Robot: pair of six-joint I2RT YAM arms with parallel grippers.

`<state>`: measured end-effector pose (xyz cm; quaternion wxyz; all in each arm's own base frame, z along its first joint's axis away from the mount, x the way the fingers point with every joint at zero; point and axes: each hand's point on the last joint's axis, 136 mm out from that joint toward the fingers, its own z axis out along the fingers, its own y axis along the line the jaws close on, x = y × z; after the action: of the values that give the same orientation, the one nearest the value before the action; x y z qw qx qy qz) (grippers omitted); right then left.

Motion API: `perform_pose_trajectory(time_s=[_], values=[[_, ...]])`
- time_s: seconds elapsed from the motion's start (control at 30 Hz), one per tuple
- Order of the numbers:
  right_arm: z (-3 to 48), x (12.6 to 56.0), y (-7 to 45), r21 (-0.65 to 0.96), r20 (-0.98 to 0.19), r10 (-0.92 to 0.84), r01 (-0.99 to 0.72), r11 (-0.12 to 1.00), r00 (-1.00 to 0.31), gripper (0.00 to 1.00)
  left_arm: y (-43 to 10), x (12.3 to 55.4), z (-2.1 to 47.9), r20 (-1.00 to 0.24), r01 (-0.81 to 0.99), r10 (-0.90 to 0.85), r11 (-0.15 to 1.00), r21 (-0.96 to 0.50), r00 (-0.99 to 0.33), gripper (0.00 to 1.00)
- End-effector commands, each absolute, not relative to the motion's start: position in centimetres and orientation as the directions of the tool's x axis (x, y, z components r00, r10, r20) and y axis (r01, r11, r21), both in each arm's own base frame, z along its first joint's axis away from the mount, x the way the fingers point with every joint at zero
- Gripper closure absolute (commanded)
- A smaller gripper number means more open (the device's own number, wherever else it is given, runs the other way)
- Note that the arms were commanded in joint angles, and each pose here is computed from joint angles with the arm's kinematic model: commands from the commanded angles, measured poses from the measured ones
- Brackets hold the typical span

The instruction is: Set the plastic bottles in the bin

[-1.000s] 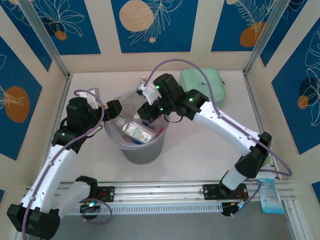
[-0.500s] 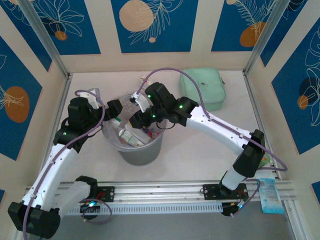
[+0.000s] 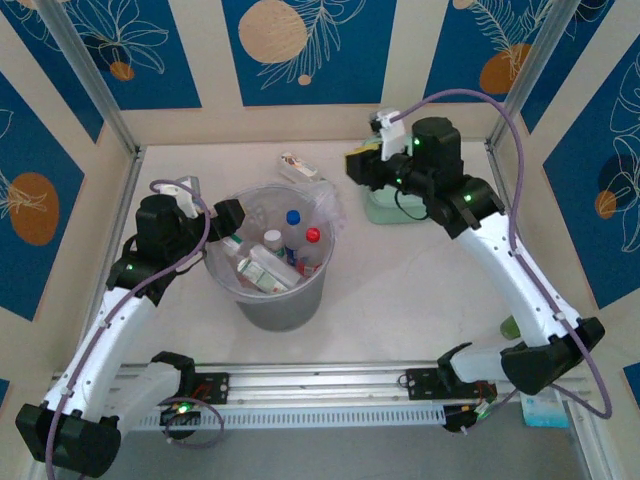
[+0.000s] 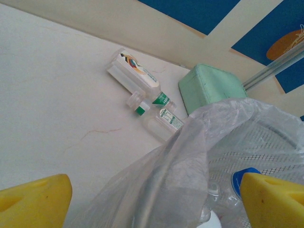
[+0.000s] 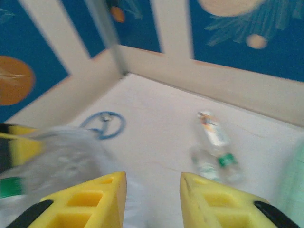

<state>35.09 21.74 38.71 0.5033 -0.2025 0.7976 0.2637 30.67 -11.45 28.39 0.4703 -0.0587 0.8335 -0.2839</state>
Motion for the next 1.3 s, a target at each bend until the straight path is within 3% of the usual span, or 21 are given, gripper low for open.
perform_pose_trajectory(time_s=[0.0, 0.17, 0.33, 0.5, 0.73, 1.03, 1.27], values=[[31.7, 38.8, 20.5, 0.268, -0.831, -0.091, -0.538, 0.799, -0.549, 0.64, -10.8, 30.7, 27.2, -0.744, 0.128, -0.356, 0.853, -0.506, -0.566, 0.10], [25.5, 44.7, 21.9, 0.351, -0.712, -0.125, -0.503, 0.790, -0.691, 0.56, -10.5, 30.6, 27.0, -0.738, 0.107, -0.356, 0.860, -0.498, -0.573, 0.10], [17.8, 52.0, 23.6, 0.309, -0.654, -0.131, -0.421, 0.853, -0.745, 0.52, -10.4, 30.7, 27.5, -0.733, 0.092, -0.377, 0.855, -0.511, -0.565, 0.11], [12.6, 56.3, 26.2, 0.232, -0.656, -0.177, -0.419, 0.878, -0.733, 0.35, -10.7, 31.3, 28.3, -0.731, 0.099, -0.376, 0.852, -0.514, -0.569, 0.12], [8.1, 56.9, 31.2, 0.200, -0.616, -0.311, -0.525, 0.827, -0.724, 0.28, -11.0, 32.2, 28.4, -0.725, 0.094, -0.377, 0.850, -0.518, -0.577, 0.12], [4.7, 56.4, 31.4, 0.297, -0.533, -0.259, -0.464, 0.834, -0.806, 0.26, -10.7, 32.3, 28.6, -0.732, 0.088, -0.369, 0.860, -0.503, -0.573, 0.12], [5.1, 55.4, 29.9, 0.300, -0.488, -0.255, -0.435, 0.849, -0.835, 0.43, -10.8, 32.2, 28.6, -0.730, 0.092, -0.379, 0.853, -0.515, -0.569, 0.12]])
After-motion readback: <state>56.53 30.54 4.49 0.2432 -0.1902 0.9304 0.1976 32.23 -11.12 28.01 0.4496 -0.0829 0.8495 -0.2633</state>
